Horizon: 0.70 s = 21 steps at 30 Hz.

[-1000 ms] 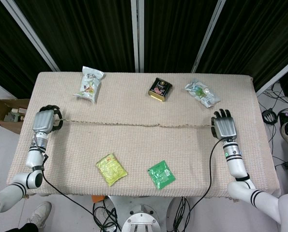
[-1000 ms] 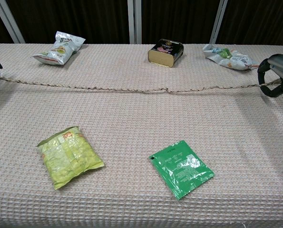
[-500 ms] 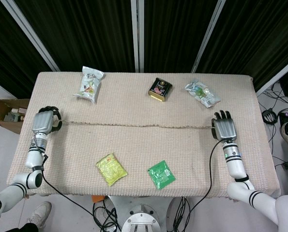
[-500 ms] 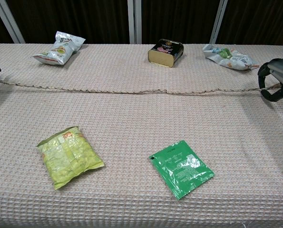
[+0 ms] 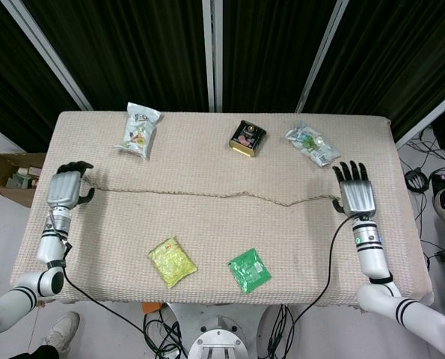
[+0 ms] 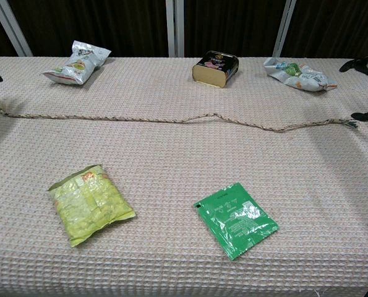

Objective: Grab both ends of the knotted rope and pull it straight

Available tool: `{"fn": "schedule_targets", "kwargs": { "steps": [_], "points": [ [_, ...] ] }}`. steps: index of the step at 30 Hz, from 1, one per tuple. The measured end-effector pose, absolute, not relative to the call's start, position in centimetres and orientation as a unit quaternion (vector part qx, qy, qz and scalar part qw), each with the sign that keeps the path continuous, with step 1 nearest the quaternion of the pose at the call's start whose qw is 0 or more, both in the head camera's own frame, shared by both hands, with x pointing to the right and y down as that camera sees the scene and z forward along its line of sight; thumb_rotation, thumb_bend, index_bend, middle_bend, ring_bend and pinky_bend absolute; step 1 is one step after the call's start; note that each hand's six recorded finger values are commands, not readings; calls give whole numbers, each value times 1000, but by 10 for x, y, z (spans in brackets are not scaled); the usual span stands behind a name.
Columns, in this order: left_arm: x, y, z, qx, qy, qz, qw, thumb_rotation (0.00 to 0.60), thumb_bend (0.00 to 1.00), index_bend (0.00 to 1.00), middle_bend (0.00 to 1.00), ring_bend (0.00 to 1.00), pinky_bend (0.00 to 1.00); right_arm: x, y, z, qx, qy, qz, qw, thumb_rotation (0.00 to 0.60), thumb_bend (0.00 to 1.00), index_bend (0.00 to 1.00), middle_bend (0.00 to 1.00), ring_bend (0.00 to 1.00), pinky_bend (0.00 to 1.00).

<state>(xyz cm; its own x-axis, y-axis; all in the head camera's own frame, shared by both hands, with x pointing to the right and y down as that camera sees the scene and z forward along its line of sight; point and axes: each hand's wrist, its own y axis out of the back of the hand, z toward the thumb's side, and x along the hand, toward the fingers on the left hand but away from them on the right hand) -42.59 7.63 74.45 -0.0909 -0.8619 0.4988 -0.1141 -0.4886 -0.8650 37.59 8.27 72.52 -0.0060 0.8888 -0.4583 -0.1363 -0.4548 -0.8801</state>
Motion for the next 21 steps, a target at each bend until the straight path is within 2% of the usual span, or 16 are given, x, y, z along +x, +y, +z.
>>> {"fn": "schedule_targets", "kwargs": {
  "steps": [4, 10, 15, 21],
  "points": [
    [-436, 78, 720, -592, 426, -607, 317, 600, 268, 205, 158, 129, 153, 394, 85, 700, -576, -342, 626, 399, 600, 195, 130, 94, 0, 66],
    [-461, 96, 665, -573, 453, -590, 344, 600, 263, 205, 162, 129, 153, 438, 102, 637, -587, -374, 613, 373, 600, 210, 130, 94, 0, 67],
    [-479, 135, 616, -559, 467, -583, 358, 600, 263, 210, 164, 129, 152, 472, 138, 583, -578, -416, 600, 364, 600, 215, 130, 94, 0, 66],
    [-482, 192, 577, -557, 465, -589, 356, 600, 264, 222, 168, 129, 152, 486, 183, 557, -579, -436, 587, 361, 600, 217, 125, 94, 0, 66]
  ]
}}
